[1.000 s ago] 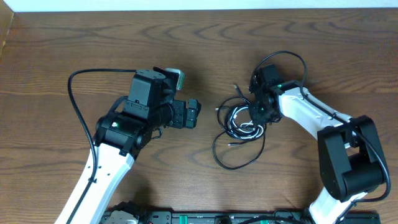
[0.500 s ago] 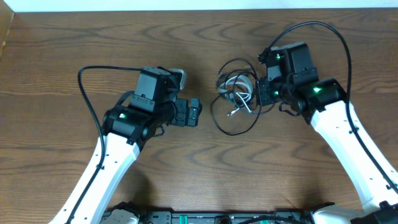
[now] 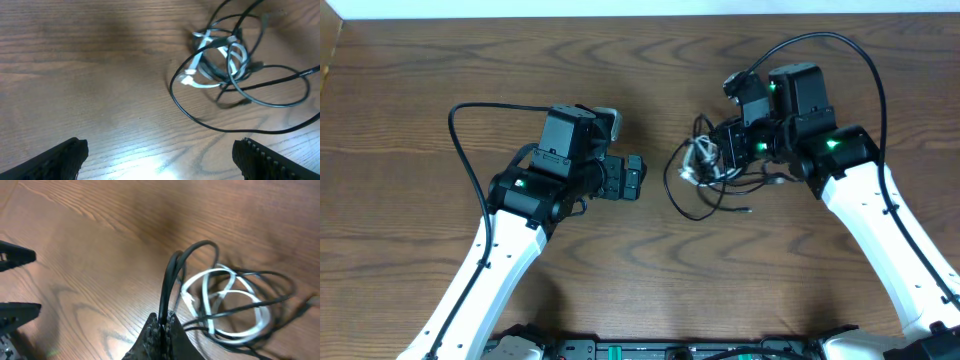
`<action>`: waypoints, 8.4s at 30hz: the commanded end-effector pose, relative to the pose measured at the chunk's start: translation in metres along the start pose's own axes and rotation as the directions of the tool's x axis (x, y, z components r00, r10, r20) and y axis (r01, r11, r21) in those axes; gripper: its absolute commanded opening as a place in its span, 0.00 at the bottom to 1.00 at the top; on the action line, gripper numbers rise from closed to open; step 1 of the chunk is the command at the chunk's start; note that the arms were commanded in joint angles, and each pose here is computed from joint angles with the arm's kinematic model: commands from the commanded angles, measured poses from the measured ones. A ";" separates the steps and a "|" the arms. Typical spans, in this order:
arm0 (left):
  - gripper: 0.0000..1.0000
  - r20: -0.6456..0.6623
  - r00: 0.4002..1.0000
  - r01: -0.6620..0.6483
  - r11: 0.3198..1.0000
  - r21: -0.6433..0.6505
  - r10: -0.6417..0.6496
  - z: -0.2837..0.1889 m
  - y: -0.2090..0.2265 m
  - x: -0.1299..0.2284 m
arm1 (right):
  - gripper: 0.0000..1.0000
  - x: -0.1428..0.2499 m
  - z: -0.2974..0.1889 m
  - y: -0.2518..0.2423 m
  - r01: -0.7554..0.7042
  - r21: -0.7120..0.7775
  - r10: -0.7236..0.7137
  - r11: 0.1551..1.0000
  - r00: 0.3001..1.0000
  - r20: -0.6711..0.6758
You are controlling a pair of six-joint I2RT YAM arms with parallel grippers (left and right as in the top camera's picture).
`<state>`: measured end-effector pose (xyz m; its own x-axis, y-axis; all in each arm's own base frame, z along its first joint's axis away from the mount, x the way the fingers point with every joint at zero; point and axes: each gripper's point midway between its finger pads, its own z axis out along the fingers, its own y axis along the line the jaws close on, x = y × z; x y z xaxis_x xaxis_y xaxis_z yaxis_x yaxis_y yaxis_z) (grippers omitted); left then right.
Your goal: Untangle cables
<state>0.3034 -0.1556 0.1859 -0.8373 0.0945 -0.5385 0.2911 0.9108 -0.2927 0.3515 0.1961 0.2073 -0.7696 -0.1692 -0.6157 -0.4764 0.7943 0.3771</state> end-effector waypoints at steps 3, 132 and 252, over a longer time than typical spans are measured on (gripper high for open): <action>0.98 0.010 1.000 -0.007 0.999 0.050 0.007 -0.003 -0.011 -0.005 | 0.01 -0.015 -0.011 0.008 -0.018 -0.012 0.018 1.000 0.999 0.049; 0.07 0.569 0.798 0.404 0.877 -0.259 -0.200 -0.160 0.161 -0.076 | 0.33 0.067 0.127 -0.088 0.259 0.316 -0.149 0.913 0.931 -0.334; 0.49 -0.455 0.635 -0.668 0.739 0.083 0.625 0.167 -0.025 0.115 | 0.01 0.088 -0.048 -0.198 -0.507 0.495 0.609 0.706 0.791 -0.060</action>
<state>0.2874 -0.2379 0.0066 -0.5487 0.8133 -0.1936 0.8104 0.5743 0.1157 0.3574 -0.0085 0.1076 -0.9228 0.3255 -0.2060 0.2779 0.9329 0.2291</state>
